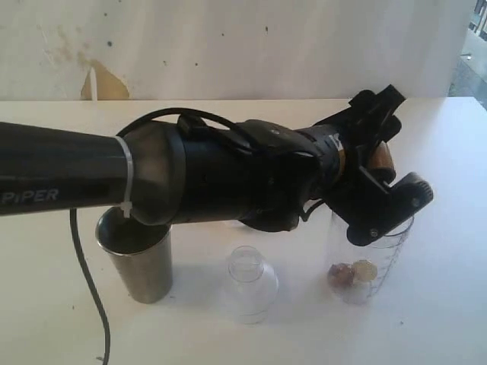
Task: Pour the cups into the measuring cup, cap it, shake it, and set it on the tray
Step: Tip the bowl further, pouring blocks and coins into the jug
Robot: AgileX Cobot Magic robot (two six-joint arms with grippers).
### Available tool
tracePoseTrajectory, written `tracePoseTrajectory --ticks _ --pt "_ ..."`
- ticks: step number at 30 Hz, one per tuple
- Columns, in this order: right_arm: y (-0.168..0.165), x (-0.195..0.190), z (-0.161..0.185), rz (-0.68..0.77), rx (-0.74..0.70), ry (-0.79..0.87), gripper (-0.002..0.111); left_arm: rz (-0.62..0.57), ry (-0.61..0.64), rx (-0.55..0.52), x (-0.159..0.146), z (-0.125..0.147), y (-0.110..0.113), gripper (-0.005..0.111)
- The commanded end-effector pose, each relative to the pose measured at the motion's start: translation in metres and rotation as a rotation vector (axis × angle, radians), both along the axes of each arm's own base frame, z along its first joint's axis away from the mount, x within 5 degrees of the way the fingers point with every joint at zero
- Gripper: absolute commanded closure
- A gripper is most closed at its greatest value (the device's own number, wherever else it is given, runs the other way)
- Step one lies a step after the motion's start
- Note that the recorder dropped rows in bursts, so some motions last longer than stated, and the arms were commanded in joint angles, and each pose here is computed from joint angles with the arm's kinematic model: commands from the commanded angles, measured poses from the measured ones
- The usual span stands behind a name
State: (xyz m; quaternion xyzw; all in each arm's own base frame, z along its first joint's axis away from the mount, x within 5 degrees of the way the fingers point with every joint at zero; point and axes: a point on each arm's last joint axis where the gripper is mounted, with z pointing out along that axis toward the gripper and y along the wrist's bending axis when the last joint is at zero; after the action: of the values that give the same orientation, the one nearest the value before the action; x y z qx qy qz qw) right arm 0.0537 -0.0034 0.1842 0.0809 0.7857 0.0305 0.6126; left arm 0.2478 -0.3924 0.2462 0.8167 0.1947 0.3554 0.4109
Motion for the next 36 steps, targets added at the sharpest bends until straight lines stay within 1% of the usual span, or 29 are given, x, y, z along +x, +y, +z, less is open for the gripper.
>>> tracePoseTrajectory --ticks 1,5,6,8,12,14,24,26,29,33,36 --pt "0.0 0.0 -0.001 -0.005 -0.006 -0.001 0.108 -0.032 -0.049 -0.002 -0.005 0.008 -0.004 0.107" --pt "0.0 0.0 -0.001 -0.005 -0.006 -0.001 0.108 -0.076 -0.161 0.008 -0.005 0.014 -0.008 0.107" --pt "0.0 0.0 -0.001 -0.005 -0.006 -0.001 0.108 -0.057 -0.15 -0.014 -0.004 0.015 -0.007 0.107" --pt "0.0 0.0 -0.001 -0.005 -0.006 -0.001 0.108 -0.055 -0.145 -0.017 -0.004 0.014 -0.007 0.107" --pt "0.0 0.0 -0.001 -0.005 -0.006 -0.001 0.108 -0.007 -0.157 0.007 -0.001 0.005 -0.007 0.107" --pt "0.0 0.0 -0.001 -0.005 -0.006 -0.001 0.108 0.011 -0.146 -0.009 0.0 0.003 -0.006 0.107" --pt "0.0 0.0 -0.001 -0.005 -0.006 -0.001 0.108 0.024 -0.145 -0.017 0.001 0.004 -0.006 0.107" --pt "0.0 0.0 -0.001 -0.005 -0.006 -0.001 0.108 0.034 -0.135 -0.032 0.001 0.004 -0.006 0.107" --pt "0.0 0.0 -0.001 -0.005 -0.006 -0.001 0.108 0.077 -0.07 -0.128 0.001 0.004 -0.006 0.107" --pt "0.0 0.0 -0.001 -0.005 -0.006 -0.001 0.108 0.153 0.073 -0.344 -0.001 0.01 -0.005 0.107" --pt "0.0 0.0 -0.001 -0.005 -0.006 -0.001 0.108 0.173 0.197 -0.517 -0.006 0.025 -0.004 0.107"
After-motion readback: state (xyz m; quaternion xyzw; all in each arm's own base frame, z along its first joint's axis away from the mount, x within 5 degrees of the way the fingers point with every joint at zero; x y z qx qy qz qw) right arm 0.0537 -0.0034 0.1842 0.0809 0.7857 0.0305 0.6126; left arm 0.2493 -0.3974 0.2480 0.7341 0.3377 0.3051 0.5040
